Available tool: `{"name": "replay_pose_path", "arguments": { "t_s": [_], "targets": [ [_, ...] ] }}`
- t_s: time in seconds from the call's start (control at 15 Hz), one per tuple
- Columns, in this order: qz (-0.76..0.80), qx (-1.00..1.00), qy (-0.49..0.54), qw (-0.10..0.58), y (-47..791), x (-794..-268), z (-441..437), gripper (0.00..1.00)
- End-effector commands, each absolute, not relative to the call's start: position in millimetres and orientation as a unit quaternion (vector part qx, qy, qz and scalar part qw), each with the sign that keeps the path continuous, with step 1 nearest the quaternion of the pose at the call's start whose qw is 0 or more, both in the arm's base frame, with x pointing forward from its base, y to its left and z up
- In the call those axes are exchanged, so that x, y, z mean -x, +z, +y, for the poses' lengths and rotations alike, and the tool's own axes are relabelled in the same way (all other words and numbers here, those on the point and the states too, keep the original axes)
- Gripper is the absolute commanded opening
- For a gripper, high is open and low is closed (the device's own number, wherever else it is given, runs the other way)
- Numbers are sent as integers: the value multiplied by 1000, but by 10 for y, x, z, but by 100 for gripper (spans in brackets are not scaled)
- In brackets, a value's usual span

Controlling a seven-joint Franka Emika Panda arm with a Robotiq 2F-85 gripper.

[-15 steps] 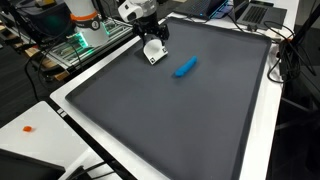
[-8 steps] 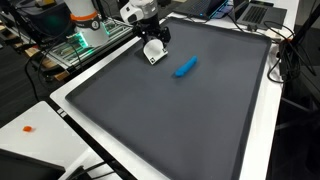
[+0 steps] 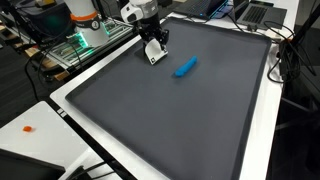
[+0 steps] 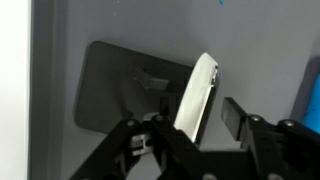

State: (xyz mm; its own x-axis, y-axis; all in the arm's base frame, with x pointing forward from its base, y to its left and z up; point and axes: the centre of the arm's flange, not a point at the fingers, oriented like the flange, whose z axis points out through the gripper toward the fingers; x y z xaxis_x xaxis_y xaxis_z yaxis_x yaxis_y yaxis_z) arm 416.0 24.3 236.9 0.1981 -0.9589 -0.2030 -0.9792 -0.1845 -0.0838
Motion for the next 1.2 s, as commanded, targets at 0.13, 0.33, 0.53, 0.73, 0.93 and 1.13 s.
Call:
{"name": "replay_pose_path", "arguments": {
  "t_s": [0.13, 0.33, 0.53, 0.73, 0.93, 1.13],
  "targets": [
    [650, 751, 46, 110, 2342, -4093, 292, 11],
    [658, 742, 49, 119, 2380, -4115, 303, 0],
    [658, 742, 45, 119, 2421, -4144, 319, 1],
    [651, 748, 38, 124, 2522, -4194, 343, 1],
    [630, 766, 29, 124, 2666, -4263, 377, 1],
    [603, 788, 22, 127, 2820, -4350, 414, 1]
  ]
}}
